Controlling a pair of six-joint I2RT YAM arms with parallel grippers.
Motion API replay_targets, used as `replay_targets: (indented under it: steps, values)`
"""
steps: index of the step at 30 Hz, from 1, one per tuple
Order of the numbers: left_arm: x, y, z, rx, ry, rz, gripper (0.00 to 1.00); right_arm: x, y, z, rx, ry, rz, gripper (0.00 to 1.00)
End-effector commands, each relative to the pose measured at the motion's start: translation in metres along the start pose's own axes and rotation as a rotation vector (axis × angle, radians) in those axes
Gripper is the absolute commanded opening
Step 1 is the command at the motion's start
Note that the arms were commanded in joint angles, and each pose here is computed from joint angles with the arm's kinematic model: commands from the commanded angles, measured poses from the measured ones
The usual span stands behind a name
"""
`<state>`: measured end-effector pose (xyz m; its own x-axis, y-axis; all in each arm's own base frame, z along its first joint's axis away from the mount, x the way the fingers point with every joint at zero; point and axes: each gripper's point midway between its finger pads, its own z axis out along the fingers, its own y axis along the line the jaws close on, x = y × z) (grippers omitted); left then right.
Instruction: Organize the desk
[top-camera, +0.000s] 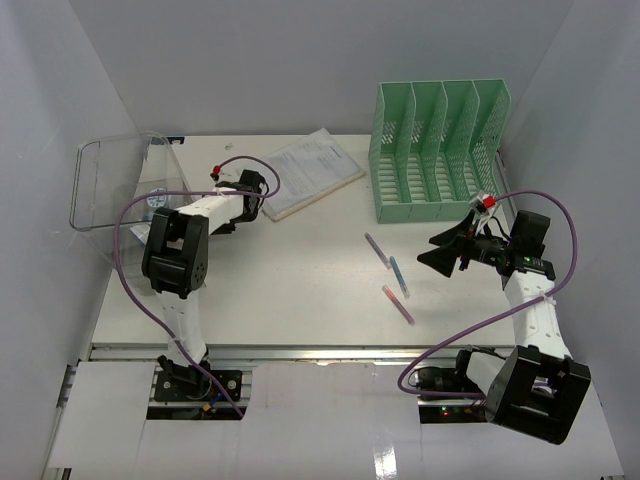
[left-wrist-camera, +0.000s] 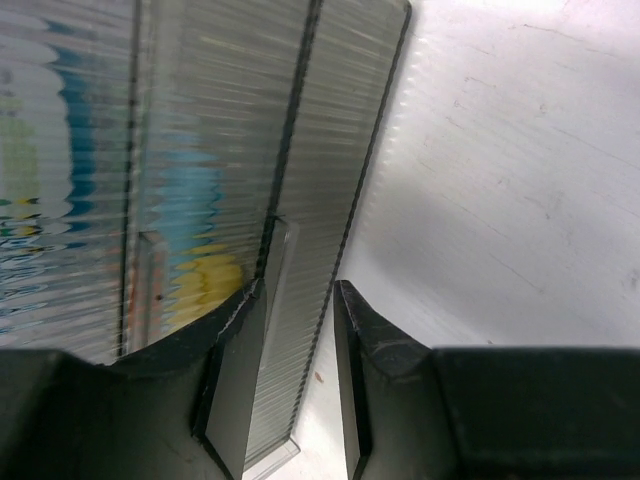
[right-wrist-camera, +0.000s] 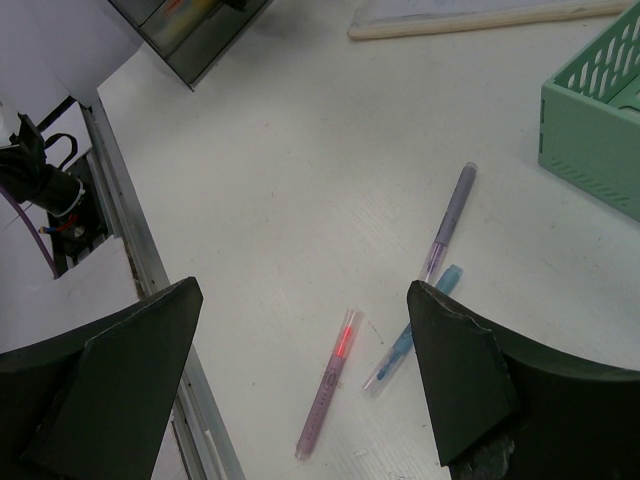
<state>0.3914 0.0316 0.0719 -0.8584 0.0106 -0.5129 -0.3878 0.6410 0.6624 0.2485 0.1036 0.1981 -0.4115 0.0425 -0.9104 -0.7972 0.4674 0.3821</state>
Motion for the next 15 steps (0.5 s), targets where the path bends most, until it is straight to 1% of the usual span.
replay_targets:
  steps: [1, 9, 15]
  values:
    - [-0.001, 0.018, 0.007, -0.112, -0.001, 0.034, 0.43, -0.002, 0.003, -0.001, -0.018, -0.011, -0.014, 0.90]
    - [-0.001, 0.011, 0.012, -0.132, 0.017, 0.054, 0.34, -0.002, 0.004, -0.002, -0.020, -0.012, -0.011, 0.90]
    - [0.000, 0.013, 0.017, -0.185, 0.021, 0.093, 0.17, -0.004, 0.005, -0.002, -0.023, -0.017, -0.012, 0.90]
